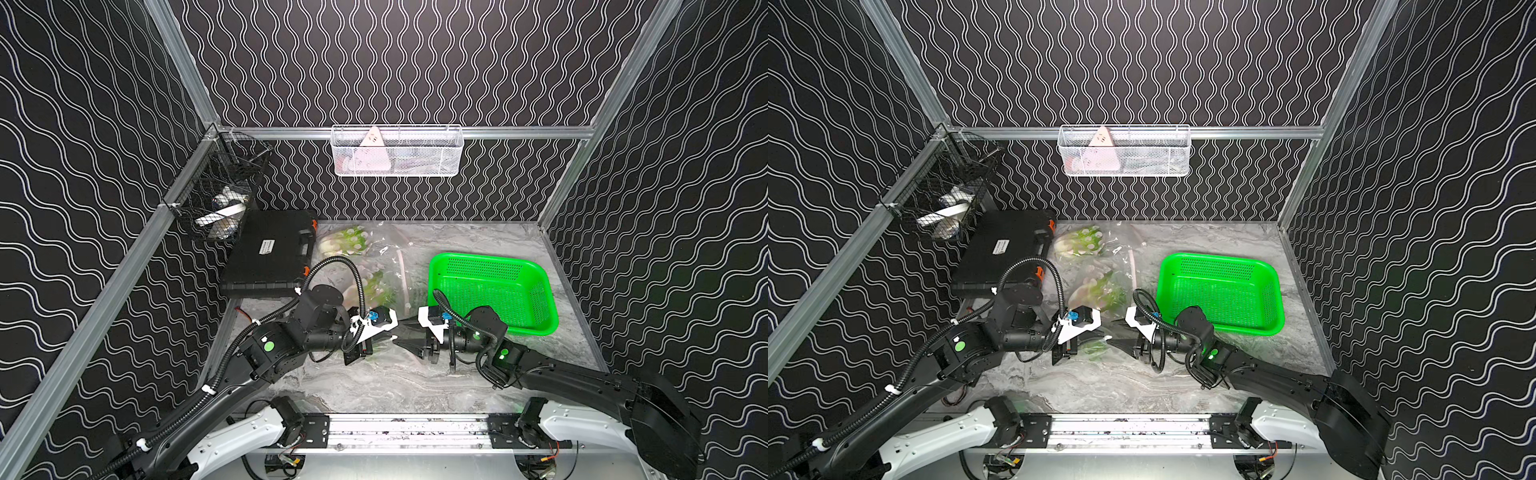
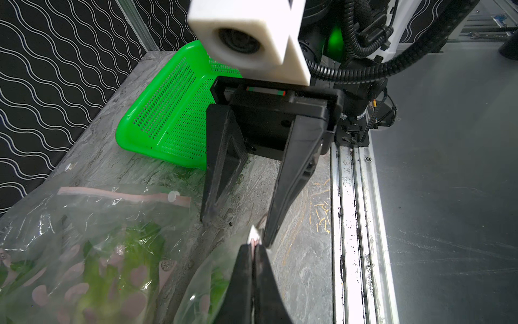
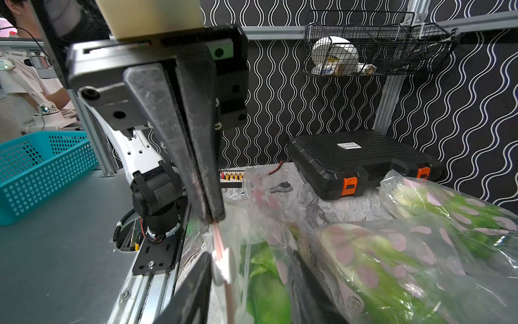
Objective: Open the zip-top bag and take out the chinese cabbages
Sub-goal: Unzip the zipper on the zipper food storage bag.
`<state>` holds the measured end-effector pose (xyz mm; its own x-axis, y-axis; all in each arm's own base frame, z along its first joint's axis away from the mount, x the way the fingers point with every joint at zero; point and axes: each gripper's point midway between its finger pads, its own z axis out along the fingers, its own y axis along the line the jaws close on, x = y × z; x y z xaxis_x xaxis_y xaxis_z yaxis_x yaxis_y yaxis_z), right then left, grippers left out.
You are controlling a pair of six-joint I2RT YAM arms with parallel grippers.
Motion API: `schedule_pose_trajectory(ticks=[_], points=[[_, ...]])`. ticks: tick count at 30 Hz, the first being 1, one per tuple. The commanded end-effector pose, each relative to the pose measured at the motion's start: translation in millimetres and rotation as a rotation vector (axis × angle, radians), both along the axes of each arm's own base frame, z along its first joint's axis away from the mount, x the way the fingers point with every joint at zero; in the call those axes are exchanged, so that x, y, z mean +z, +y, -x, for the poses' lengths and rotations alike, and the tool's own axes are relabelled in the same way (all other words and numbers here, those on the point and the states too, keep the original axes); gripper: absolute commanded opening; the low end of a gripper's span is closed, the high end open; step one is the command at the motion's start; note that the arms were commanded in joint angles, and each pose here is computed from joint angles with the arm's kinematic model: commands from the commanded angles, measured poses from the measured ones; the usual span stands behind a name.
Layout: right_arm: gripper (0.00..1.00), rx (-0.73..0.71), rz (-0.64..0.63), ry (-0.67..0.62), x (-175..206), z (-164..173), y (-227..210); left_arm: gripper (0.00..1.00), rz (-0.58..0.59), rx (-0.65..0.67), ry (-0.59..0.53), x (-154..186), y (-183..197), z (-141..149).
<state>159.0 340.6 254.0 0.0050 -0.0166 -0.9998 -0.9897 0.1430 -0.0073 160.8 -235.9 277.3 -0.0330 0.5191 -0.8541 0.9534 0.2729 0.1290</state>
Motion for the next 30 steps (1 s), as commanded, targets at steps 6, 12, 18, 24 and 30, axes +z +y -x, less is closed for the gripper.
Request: schedule_pose_trajectory(ticks=[6, 12, 18, 24, 30], points=[[0.30, 0.030, -0.023, 0.007, 7.2, 2.7, 4.5, 0.00, 0.028, -0.027, -0.027, 6.6, -1.6, 3.9], [0.22, 0.014, -0.036, 0.006, 11.4, 1.7, 2.0, 0.00, 0.020, -0.028, -0.025, 6.4, -0.3, 4.8], [0.07, 0.020, -0.018, 0.016, 11.7, 1.6, 3.5, 0.00, 0.029, -0.002, -0.043, 9.0, 1.9, 1.6], [0.00, 0.021, 0.029, 0.039, -9.7, 0.4, 5.2, 0.00, 0.056, 0.071, -0.106, 20.6, 10.3, -6.8], [0.00, 0.017, 0.052, 0.058, -22.4, 0.7, 4.4, 0.00, 0.049, 0.140, -0.154, 29.0, 20.8, -14.3]])
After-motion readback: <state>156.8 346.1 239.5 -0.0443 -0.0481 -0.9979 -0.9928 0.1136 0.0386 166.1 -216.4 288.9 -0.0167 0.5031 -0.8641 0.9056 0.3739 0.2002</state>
